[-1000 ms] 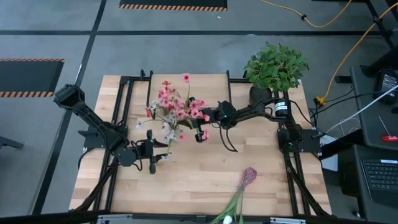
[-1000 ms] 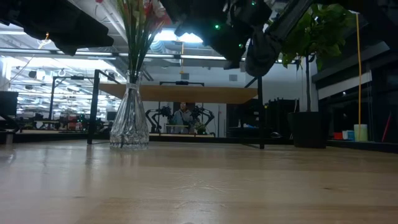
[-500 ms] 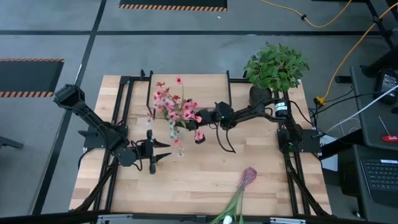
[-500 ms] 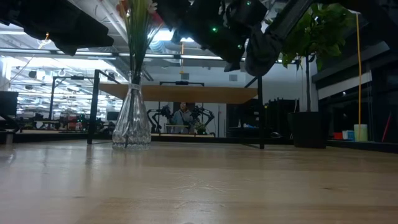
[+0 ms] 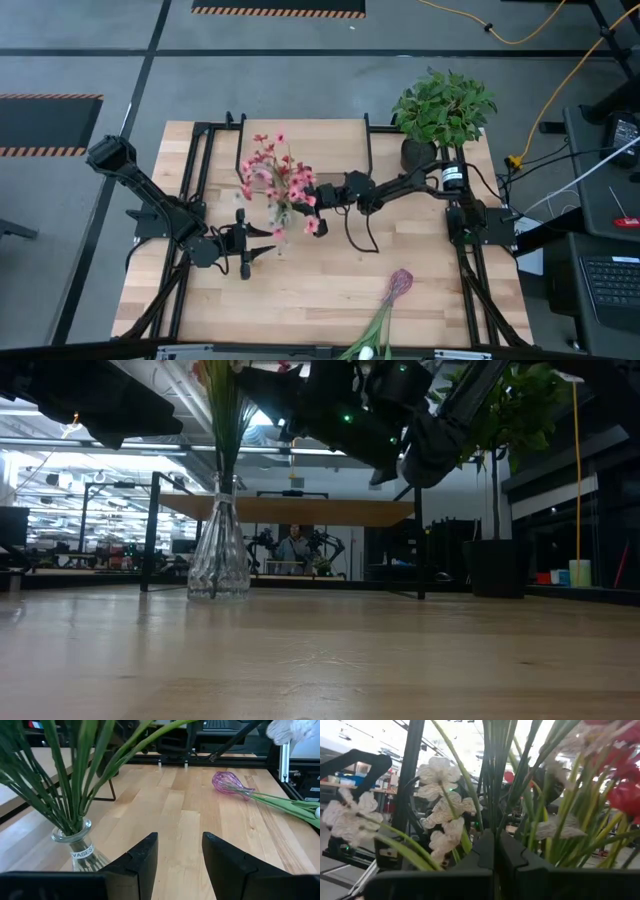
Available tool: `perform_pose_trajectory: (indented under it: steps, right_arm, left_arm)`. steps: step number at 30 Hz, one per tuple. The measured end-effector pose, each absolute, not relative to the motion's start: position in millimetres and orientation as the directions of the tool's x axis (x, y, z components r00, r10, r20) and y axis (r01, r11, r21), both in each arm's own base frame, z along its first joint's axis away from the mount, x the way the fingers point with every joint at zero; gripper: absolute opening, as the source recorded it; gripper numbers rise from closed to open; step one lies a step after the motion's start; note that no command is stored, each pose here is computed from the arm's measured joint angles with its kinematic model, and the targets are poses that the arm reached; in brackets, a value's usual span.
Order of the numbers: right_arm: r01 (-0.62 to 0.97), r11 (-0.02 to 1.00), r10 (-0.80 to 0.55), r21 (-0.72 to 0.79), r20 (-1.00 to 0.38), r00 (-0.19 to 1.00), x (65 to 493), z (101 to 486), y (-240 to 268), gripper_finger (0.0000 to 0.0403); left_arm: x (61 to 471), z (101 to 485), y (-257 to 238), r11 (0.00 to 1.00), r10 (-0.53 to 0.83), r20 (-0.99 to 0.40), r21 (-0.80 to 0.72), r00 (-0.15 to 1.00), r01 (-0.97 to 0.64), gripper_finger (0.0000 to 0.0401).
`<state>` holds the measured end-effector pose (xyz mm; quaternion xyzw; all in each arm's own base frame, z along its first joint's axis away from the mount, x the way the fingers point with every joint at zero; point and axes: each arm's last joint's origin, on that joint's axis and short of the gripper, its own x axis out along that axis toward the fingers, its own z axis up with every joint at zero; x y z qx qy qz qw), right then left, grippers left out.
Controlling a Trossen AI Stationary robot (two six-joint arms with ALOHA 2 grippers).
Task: Pick and place flowers into a vace then onto a shelf
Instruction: Put the pink flowers into the transparent vase
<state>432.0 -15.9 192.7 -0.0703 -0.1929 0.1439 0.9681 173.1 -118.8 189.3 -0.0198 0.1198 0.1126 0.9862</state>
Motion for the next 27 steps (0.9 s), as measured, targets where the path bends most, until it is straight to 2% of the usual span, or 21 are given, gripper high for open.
perform_pose_trajectory:
  steps: [13,21,27]
  right_arm:
    - [-0.252,0.95,0.299,-0.184,0.308,0.903,433.8,187.9,-14.0,0.0]
    - [-0.225,0.964,0.259,-0.14,0.32,0.911,436.9,163.8,-15.2,0.0]
    - [-0.227,0.964,0.26,-0.138,0.312,0.914,437.4,160.9,-14.8,0.0]
  left_arm:
    - [173.2,189.3,-118.8,0.974,0.217,-0.241,-0.013,0.946,-0.227,0.0147]
    - [173.2,189.3,-118.8,0.974,0.217,-0.241,-0.013,0.946,-0.227,0.0147]
    - [173.2,189.3,-118.8,0.974,0.217,-0.241,-0.013,0.946,-0.227,0.0147]
